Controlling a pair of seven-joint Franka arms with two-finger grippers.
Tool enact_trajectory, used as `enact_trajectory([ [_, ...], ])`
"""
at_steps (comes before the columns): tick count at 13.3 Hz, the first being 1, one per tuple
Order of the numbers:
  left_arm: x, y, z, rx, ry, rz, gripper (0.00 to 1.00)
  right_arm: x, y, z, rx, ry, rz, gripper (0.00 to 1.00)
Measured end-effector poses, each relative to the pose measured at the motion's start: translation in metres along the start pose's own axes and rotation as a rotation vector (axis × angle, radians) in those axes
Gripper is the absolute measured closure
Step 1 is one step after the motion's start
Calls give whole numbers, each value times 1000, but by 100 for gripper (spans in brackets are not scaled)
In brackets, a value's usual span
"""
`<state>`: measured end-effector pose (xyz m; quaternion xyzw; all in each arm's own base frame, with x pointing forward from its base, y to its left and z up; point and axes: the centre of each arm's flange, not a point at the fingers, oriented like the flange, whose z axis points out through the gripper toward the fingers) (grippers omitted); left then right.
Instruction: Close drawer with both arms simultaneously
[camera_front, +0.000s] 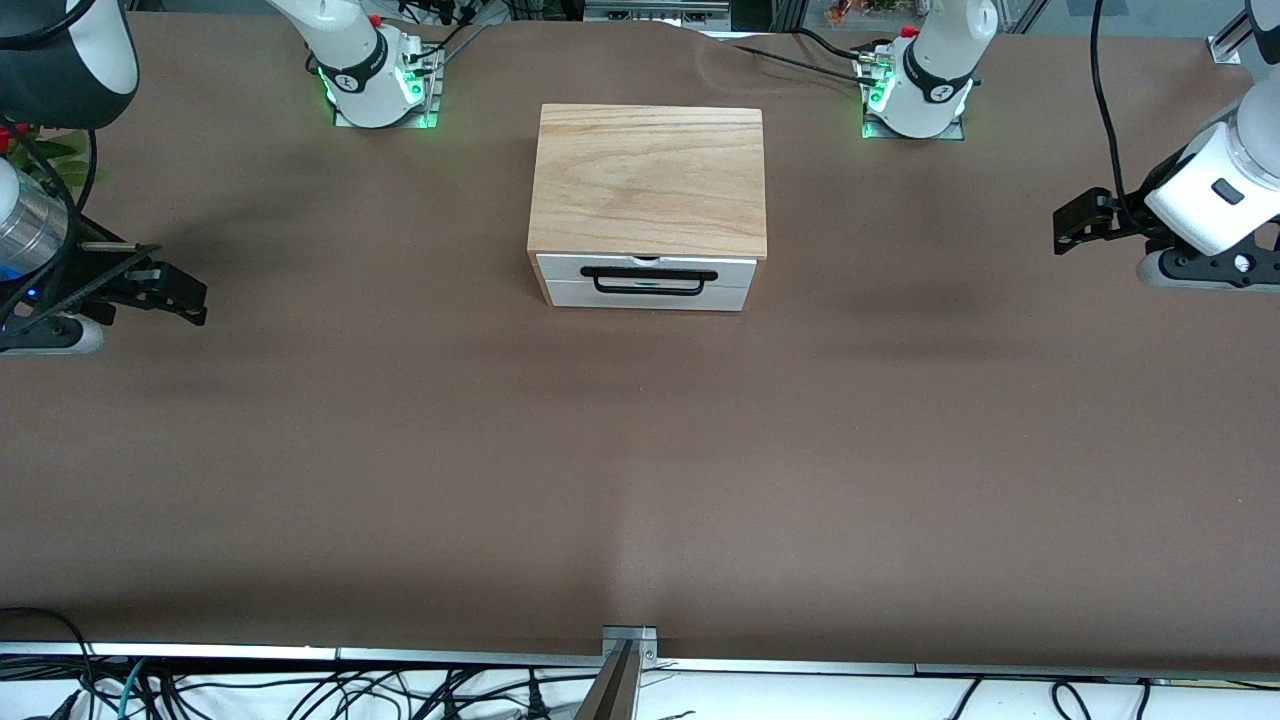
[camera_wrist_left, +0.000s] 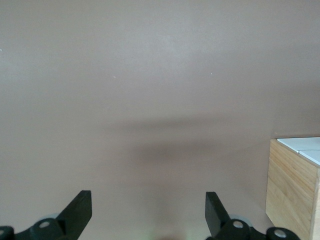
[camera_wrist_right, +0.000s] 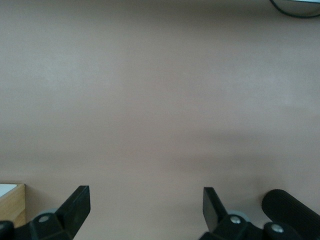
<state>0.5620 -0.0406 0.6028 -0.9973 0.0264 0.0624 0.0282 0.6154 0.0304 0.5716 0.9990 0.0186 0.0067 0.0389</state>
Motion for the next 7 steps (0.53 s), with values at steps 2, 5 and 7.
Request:
enact_trajectory([
  [2,0,-3,0,6,-1,-9,0,-2,-3,4,26,-12,1,0],
  [5,0,1,0,8,0,-3,0,-2,7,6,47,-16,23,0],
  [7,0,3,0,8,0,-1,0,-2,17,6,48,-17,38,0],
])
